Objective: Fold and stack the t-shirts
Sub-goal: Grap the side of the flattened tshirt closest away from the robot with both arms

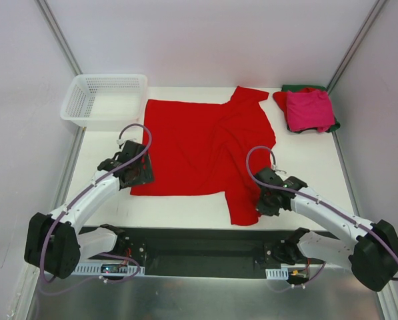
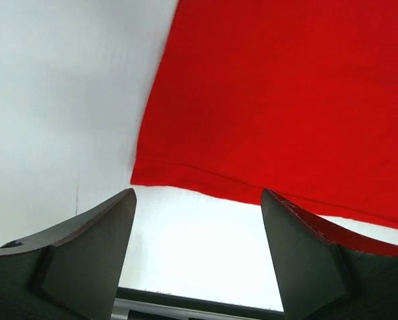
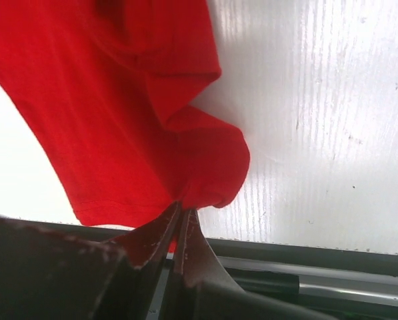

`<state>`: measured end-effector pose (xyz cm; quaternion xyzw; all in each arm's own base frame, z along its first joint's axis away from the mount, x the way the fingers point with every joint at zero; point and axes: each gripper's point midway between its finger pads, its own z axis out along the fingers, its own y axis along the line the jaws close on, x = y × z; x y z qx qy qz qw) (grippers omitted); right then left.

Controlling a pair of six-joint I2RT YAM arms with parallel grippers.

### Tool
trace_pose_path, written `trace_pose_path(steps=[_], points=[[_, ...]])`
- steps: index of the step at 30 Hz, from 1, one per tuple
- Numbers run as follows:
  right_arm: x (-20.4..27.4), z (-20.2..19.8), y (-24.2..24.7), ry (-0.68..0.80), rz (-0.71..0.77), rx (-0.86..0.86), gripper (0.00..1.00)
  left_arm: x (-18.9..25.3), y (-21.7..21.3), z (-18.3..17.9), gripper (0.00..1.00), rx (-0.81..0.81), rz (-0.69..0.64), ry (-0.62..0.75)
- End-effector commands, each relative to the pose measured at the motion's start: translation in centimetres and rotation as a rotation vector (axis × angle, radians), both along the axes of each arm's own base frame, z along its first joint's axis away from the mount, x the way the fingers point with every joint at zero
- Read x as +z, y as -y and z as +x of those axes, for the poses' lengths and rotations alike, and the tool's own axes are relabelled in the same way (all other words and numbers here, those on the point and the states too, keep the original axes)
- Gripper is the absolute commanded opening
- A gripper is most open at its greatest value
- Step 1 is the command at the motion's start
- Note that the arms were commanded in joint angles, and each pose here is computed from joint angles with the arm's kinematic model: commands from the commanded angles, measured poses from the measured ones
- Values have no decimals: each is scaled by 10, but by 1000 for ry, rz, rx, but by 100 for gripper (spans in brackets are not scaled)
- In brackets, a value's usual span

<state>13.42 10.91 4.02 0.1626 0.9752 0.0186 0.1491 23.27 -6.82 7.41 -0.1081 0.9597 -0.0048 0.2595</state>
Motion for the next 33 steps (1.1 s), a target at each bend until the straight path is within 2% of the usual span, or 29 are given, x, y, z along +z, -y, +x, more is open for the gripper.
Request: trace_pose_path(steps=[1, 5, 8, 12, 18, 26, 33], points=[[13, 10, -10, 29, 26, 42, 2, -7, -16, -14, 75, 83, 40, -61], [17, 14, -14, 35, 32, 61, 2, -20, -21, -25, 76, 111, 42, -127], [22, 18, -22, 46, 58, 81, 2, -24, -20, -26, 72, 130, 12, -161], [29, 23, -28, 60, 76, 105, 2, -39, -14, -35, 68, 170, -83, -202], [31, 25, -32, 59, 90, 125, 2, -53, -11, -41, 67, 218, -149, -179], [30, 26, -34, 54, 97, 131, 2, -45, -21, -25, 66, 241, -123, -76], [32, 27, -37, 55, 104, 134, 2, -48, -41, -20, 65, 298, -110, -58]])
